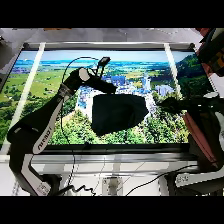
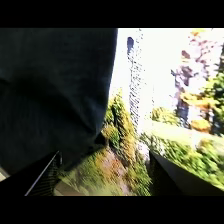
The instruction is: Fold the clothes and pants, and hang the long-sleeved shirts on hangers.
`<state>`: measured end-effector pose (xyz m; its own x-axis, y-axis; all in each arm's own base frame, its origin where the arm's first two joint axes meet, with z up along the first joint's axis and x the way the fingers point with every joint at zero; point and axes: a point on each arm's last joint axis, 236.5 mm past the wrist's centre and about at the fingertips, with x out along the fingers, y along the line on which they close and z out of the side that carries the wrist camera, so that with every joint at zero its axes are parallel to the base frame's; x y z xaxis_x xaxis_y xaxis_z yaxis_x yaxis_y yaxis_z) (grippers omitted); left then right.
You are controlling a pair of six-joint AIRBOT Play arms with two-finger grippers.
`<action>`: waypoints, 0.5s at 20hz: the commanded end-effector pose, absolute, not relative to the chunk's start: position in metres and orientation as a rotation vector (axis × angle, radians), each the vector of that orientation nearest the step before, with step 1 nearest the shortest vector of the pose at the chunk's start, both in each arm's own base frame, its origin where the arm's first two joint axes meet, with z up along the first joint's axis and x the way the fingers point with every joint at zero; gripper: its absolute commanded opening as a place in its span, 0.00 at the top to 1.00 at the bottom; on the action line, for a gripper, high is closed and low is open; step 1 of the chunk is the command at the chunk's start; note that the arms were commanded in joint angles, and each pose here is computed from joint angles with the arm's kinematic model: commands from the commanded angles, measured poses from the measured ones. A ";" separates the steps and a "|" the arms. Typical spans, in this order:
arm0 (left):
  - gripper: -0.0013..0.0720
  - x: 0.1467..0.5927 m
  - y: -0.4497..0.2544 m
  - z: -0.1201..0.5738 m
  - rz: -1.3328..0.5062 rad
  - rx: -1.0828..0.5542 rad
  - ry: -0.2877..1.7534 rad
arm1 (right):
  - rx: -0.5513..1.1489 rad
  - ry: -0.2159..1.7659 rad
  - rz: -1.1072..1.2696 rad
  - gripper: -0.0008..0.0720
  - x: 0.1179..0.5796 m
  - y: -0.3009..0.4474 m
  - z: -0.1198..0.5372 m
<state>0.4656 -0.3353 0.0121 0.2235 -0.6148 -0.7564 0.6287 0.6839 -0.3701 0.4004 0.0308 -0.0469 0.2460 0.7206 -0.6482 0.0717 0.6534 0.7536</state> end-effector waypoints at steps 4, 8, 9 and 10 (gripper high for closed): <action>0.96 0.361 -0.358 -0.055 -1.028 0.203 1.376 | 0.923 1.328 0.398 0.13 0.424 0.099 -0.096; 0.96 0.275 -0.407 -0.042 -1.260 0.099 1.505 | 0.972 1.398 0.458 0.12 0.416 0.144 -0.114; 0.96 0.253 -0.418 -0.033 -1.325 0.079 1.528 | 0.973 1.388 0.485 0.12 0.417 0.152 -0.113; 0.96 0.235 -0.426 -0.026 -1.361 0.082 1.534 | 0.960 1.383 0.499 0.12 0.418 0.156 -0.113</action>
<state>0.2974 -0.4003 -0.0450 -0.3019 -0.5335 -0.7901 0.6727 0.4681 -0.5731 0.4160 0.1358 -0.1030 0.1767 0.7805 -0.5997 0.2392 0.5570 0.7953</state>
